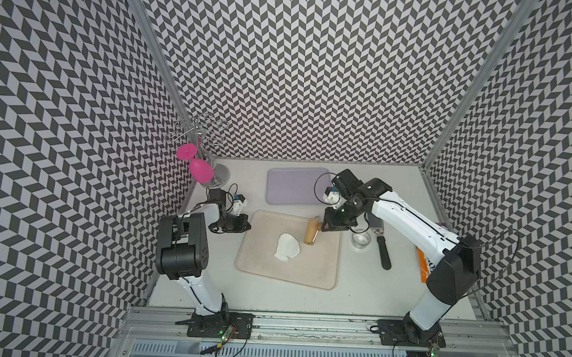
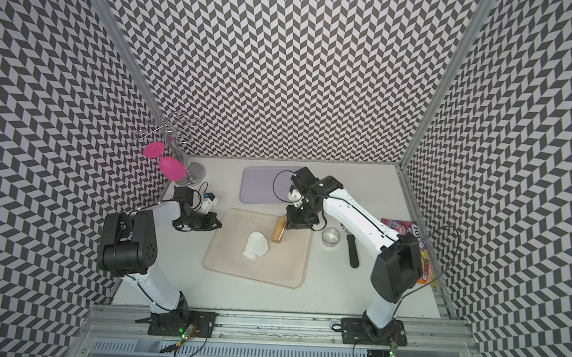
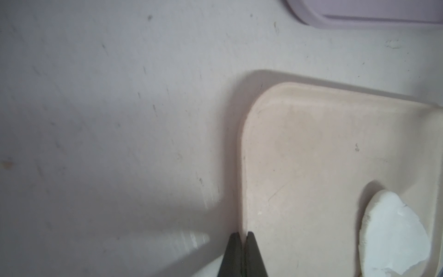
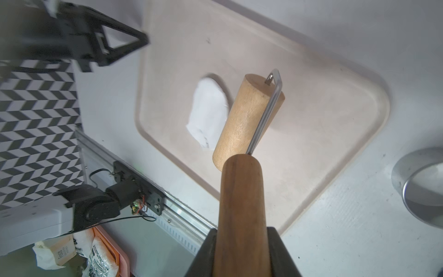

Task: Roll out the dumpling wrappers from the dough
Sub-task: Flatten out the dough on the work surface.

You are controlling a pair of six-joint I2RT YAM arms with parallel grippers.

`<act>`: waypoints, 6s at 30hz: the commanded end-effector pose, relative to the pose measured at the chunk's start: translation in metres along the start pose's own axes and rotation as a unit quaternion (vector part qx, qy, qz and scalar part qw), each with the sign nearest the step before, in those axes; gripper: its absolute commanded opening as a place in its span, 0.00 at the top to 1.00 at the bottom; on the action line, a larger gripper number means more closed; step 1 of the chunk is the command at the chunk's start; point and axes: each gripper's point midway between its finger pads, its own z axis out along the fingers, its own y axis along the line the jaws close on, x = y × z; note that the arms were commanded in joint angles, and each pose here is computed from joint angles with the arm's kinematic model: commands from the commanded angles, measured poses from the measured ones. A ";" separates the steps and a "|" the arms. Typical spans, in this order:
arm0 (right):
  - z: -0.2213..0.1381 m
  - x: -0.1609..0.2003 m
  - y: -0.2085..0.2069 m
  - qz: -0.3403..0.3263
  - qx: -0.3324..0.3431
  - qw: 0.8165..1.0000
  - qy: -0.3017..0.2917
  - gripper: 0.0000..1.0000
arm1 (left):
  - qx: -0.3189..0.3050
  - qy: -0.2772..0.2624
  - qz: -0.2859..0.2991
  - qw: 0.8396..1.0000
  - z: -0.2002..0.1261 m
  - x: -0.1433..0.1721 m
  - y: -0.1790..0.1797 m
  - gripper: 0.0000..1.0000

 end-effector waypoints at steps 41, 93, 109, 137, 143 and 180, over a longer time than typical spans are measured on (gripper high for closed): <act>0.116 0.093 -0.109 0.084 0.062 0.988 0.117 1.00 | 0.008 0.007 -0.003 1.000 -0.002 0.008 0.000 1.00; 0.088 -0.018 0.083 -0.065 -0.041 0.997 -0.024 1.00 | 0.013 0.006 -0.005 1.000 -0.003 0.008 0.000 1.00; 0.138 0.094 -0.030 -0.001 0.054 0.995 0.081 1.00 | 0.011 0.002 -0.002 1.000 -0.006 0.006 0.000 1.00; 0.064 0.157 -0.134 0.153 0.126 0.977 0.077 1.00 | 0.013 -0.003 -0.006 1.000 -0.008 0.006 0.002 1.00; 0.022 0.099 -0.081 0.088 0.049 0.995 -0.007 1.00 | 0.016 -0.002 -0.006 1.000 -0.008 0.005 0.001 1.00; 0.122 0.142 -0.091 0.099 0.089 0.984 0.121 1.00 | 0.013 -0.001 -0.008 1.000 -0.007 0.006 0.003 1.00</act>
